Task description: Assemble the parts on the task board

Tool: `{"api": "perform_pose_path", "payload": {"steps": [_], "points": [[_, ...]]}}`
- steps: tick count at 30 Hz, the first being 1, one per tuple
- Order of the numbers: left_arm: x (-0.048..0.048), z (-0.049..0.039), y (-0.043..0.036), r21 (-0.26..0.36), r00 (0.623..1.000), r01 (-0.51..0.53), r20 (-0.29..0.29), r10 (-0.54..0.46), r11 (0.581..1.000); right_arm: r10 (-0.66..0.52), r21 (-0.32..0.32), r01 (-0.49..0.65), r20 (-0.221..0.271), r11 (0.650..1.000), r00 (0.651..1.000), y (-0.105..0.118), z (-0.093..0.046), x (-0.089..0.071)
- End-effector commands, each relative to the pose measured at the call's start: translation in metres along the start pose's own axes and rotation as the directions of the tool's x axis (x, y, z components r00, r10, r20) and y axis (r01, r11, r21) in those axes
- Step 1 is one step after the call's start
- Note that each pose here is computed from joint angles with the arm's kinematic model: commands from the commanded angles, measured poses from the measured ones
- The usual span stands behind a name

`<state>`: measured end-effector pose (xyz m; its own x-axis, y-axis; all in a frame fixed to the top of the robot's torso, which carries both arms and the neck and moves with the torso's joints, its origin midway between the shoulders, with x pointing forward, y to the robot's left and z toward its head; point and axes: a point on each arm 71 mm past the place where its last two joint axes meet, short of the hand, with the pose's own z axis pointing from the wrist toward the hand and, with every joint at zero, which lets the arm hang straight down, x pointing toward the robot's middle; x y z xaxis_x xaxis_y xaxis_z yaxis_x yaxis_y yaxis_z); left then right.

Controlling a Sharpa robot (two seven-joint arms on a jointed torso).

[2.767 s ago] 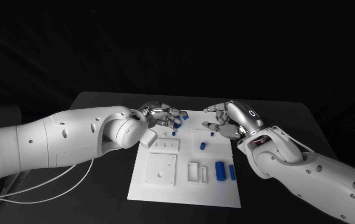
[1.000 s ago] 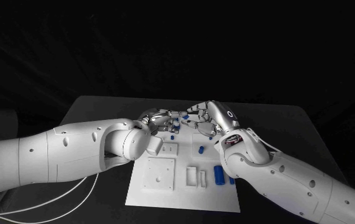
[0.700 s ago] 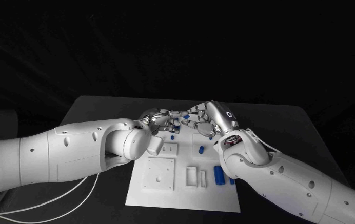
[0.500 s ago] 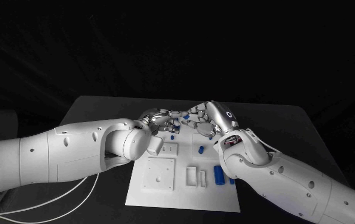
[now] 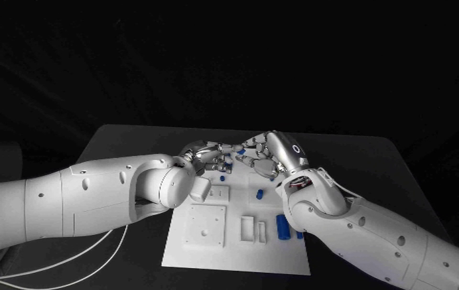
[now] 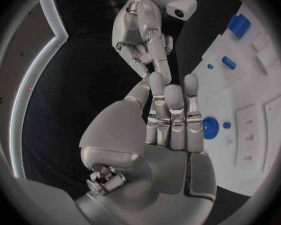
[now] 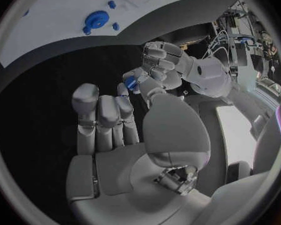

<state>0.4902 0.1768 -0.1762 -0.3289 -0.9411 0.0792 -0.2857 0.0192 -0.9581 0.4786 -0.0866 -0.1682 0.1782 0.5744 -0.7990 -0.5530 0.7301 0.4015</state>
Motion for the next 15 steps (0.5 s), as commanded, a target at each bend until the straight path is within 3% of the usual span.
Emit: {"api": "perform_pose_path", "payload": {"steps": [1,15], "points": [[0.0038,0.0,-0.001,0.007,1.0,0.006,-0.019,-0.006,1.0,-0.017,-0.025,0.018,0.03,1.0,0.999,0.0033,-0.0002,-0.0013],[0.0037,-0.0004,-0.0007,0.003,1.0,0.002,-0.023,-0.002,1.0,-0.038,-0.054,0.043,0.077,0.998,0.996,-0.0002,-0.0014,-0.0046]]}}
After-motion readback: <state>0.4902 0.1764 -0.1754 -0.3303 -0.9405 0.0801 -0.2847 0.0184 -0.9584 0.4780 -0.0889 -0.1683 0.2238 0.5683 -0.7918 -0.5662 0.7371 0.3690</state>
